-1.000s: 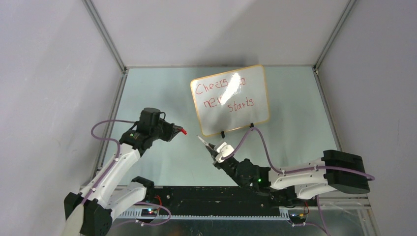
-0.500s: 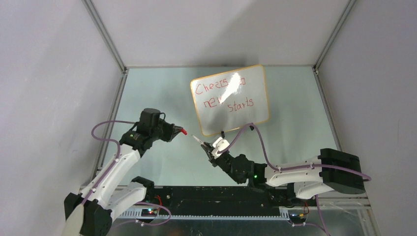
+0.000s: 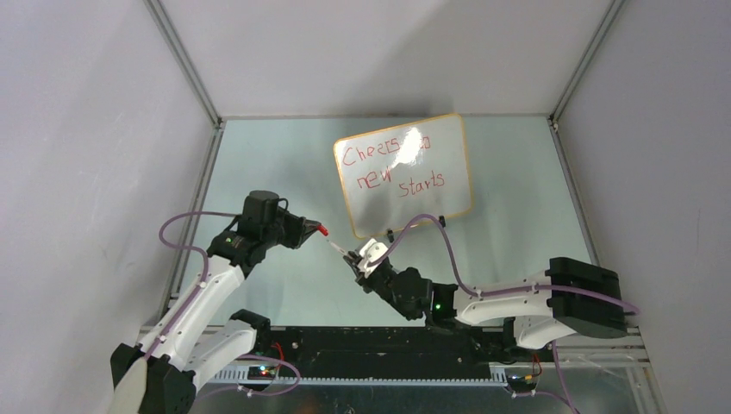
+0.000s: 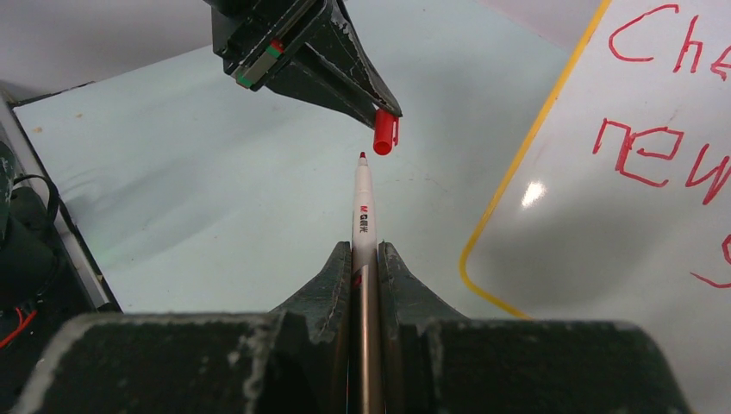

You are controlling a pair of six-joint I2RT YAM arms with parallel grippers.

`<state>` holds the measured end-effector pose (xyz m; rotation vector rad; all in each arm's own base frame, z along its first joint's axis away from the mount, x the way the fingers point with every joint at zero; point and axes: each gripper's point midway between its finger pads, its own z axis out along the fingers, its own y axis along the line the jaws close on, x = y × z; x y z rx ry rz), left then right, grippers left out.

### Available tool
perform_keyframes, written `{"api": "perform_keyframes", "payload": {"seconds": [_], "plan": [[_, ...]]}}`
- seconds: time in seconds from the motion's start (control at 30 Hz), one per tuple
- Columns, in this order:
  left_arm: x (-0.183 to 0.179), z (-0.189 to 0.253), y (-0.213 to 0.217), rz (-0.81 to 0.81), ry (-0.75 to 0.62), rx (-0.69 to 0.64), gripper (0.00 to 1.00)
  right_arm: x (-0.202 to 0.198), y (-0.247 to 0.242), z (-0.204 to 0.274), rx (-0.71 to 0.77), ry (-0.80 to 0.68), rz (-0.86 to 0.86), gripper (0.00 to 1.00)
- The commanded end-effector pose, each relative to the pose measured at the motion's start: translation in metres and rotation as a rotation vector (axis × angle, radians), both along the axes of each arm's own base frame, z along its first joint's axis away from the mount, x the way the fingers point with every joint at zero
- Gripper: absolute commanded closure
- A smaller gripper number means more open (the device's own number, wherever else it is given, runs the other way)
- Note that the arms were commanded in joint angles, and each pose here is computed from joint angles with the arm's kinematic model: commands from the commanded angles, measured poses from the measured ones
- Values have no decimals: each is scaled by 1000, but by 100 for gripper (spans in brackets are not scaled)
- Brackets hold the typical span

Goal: Write a sentence on the whiteboard
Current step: Insert the whiteboard marker without the cap into the pen cap.

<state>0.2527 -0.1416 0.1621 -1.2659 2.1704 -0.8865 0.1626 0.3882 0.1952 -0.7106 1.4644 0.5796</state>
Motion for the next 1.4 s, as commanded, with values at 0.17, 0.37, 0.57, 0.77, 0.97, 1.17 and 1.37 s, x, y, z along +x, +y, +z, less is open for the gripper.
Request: {"api": "perform_keyframes", "payload": {"seconds": [0.17, 0.37, 0.57, 0.77, 0.97, 1.17, 1.37], "plan": [[0, 6, -1, -6, -24, -24, 100, 6, 11, 13, 30, 0, -15, 100], [-2, 9, -1, -12, -34, -25, 100, 9, 10, 11, 24, 1, -23, 100], [-5, 6, -3, -33, -27, -27, 100, 10, 10, 12, 27, 1, -28, 100], [-5, 3, -5, -40, -22, -31, 100, 12, 9, 13, 32, 0, -30, 100], [-5, 1, -7, -47, -18, -32, 100, 14, 9, 13, 33, 0, -34, 100], [-5, 0, -7, -53, -17, -31, 100, 16, 8, 14, 37, 2, -38, 100], [-5, -2, -6, -52, -14, -26, 100, 16, 7, 14, 37, 5, -39, 100]]}}
